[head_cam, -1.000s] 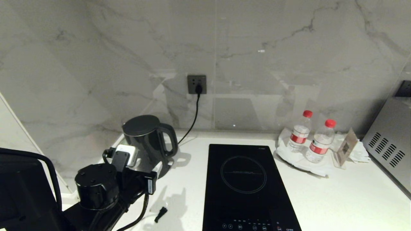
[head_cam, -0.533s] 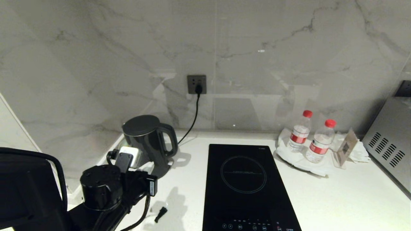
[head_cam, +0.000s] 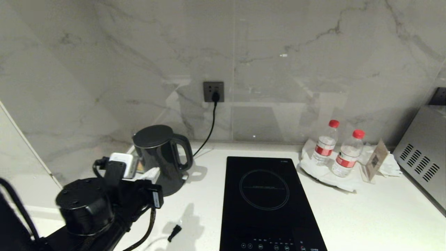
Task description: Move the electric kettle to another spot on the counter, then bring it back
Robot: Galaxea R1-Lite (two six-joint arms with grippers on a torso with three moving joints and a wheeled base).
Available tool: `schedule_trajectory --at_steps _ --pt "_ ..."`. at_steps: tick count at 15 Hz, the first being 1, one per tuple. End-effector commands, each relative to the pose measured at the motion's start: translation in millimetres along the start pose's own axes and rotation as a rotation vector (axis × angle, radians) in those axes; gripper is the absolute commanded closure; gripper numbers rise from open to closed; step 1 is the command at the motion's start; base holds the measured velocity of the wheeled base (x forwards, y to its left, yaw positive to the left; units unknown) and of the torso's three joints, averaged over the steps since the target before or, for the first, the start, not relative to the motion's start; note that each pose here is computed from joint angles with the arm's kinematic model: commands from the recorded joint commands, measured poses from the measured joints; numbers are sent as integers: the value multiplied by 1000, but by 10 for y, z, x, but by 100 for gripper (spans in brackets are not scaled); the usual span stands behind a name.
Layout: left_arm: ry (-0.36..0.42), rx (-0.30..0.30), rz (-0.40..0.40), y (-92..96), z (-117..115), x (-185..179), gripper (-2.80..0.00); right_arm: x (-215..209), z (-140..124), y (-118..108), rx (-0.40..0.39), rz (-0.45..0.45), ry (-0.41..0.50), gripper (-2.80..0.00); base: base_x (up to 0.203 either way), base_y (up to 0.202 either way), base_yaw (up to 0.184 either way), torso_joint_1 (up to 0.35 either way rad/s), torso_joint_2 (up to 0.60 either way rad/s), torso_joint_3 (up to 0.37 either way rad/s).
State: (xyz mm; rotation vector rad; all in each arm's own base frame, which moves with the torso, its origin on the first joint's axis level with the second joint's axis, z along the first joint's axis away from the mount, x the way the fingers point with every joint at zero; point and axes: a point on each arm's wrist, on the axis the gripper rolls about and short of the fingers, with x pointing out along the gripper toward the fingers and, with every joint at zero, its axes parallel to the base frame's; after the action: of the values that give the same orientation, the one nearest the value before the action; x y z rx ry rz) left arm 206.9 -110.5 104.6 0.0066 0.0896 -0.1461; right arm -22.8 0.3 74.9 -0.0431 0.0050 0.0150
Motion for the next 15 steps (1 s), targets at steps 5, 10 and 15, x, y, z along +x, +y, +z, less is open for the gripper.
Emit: schedule_trajectory --at_steps 5,10,15 --pt "-295 -113 57 454 823 -1126 0 0 -2 0 0 1 1 0 0 0 0 0 0 0" --pt "-141 -81 362 864 924 -1974 0 0 -1 0 2 -1 1 0 0 0 0 0 0 0" --pt "-187 -32 419 837 522 -2550 0 0 -1 -1 2 -3 1 0 0 0 0 0 0 0"
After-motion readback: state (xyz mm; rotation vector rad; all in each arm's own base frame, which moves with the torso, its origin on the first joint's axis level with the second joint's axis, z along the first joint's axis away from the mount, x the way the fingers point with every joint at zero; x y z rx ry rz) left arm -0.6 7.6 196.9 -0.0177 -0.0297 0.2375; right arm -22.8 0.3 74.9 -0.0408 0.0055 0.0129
